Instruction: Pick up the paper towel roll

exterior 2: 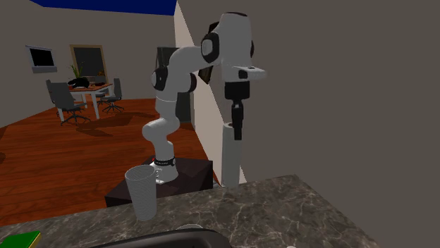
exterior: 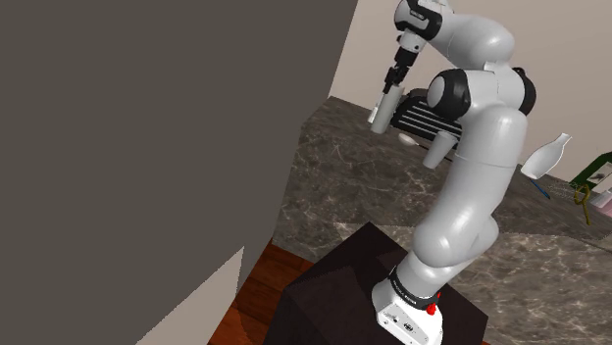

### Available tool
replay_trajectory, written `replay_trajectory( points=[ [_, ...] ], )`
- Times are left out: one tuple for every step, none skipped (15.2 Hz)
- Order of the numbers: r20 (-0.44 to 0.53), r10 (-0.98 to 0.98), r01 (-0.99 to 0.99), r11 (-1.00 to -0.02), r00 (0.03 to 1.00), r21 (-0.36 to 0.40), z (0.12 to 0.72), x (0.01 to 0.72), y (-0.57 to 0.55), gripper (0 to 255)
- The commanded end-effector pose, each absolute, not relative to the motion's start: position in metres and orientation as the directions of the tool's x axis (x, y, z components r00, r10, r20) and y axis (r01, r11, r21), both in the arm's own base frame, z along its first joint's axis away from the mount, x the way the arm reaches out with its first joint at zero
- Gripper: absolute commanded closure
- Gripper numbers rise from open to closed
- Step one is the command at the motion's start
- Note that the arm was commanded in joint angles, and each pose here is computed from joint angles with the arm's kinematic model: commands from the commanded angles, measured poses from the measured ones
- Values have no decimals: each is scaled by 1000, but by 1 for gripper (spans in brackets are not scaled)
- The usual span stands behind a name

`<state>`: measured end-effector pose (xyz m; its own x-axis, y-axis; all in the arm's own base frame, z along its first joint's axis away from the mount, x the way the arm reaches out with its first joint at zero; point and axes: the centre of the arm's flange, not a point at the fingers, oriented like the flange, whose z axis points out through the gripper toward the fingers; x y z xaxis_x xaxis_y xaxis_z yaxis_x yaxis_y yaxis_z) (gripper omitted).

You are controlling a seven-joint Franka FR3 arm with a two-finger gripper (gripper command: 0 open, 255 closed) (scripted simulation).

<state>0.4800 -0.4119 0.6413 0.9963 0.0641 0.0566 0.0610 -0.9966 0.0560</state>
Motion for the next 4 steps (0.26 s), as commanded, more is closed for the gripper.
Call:
replay_trajectory(
  points=[
    [56, 64, 61, -997, 996, 56, 651, 480, -411, 255],
    [56, 64, 61, -997, 996, 56, 656, 480, -411, 255],
    [56, 64, 61, -997, 996, 56, 657, 480, -411, 255],
    [56, 64, 61, -997, 996, 56, 657, 480, -411, 255]
  ],
)
